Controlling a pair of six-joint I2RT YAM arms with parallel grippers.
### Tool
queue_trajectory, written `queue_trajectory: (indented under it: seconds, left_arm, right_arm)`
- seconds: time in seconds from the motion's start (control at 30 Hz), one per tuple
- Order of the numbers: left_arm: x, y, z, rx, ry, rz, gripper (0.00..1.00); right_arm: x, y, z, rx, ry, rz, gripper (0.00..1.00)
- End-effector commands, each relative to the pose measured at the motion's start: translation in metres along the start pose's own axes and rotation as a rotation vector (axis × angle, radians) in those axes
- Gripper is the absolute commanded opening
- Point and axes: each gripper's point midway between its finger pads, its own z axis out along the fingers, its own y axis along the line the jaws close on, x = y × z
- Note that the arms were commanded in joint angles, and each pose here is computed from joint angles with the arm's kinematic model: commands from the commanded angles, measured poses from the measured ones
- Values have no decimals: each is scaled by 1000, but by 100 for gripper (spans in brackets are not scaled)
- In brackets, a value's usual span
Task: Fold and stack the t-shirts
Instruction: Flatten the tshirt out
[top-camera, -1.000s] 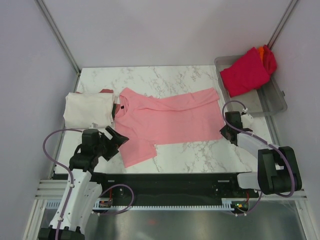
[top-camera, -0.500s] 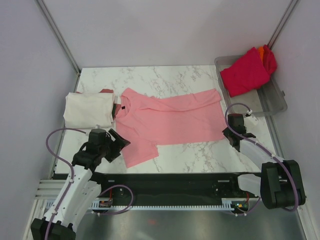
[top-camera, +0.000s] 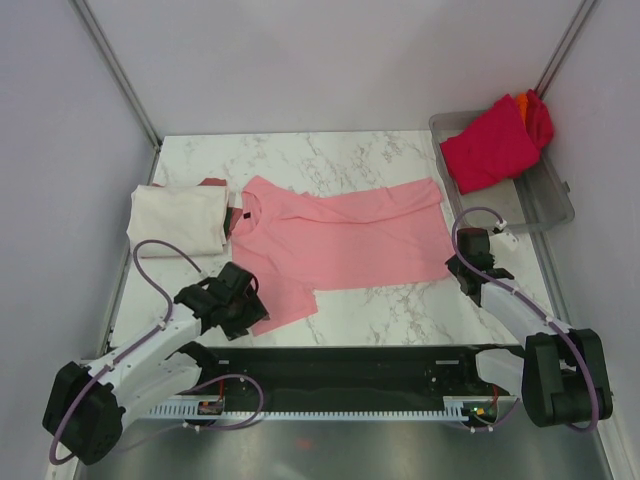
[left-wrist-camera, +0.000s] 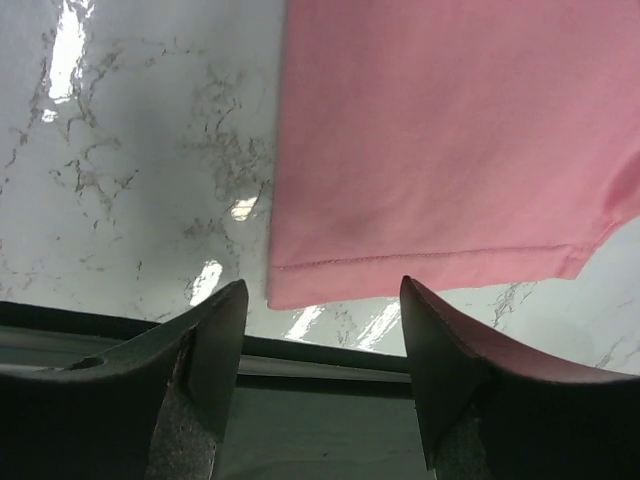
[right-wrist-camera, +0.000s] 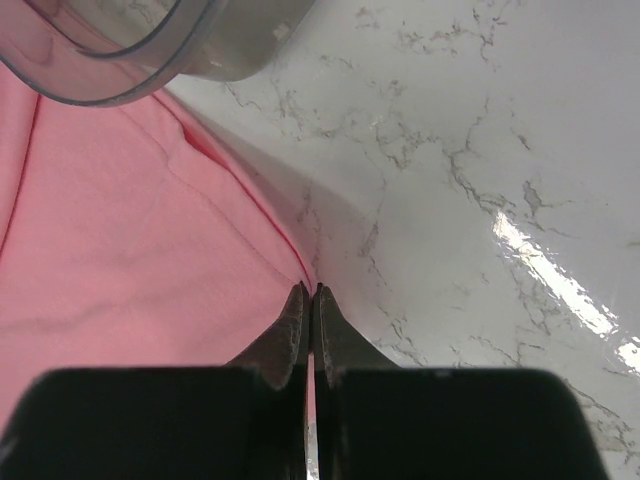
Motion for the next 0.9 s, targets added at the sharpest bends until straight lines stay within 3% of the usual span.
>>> queue_trajectory:
  seconds: [0.0,0.37,0.5,0.73,0.83,0.87]
  left_arm:
    - [-5,2,-4,-50,-39,-53,69]
    - [-4,-8,3,-32,-41,-48,65]
    - [-3,-8,7,-38,-33,-59,45]
    - [0,-10,15,-48,-16,-49,42]
    - [-1,-10,15,-46,-19,-39,21]
    - [-1,-11,14,-43,-21,-37,5]
  right_arm:
    - [-5,-1,-1,3,-21,5,0]
    - [-1,1,1,1,-1,-3,0]
    - [0,1,1,-1,2,-2,0]
    - [2,2,2,-4,9,-1,0]
    - [3,2,3,-5,15,-4,0]
    - [3,3,3,-8,18,-4,0]
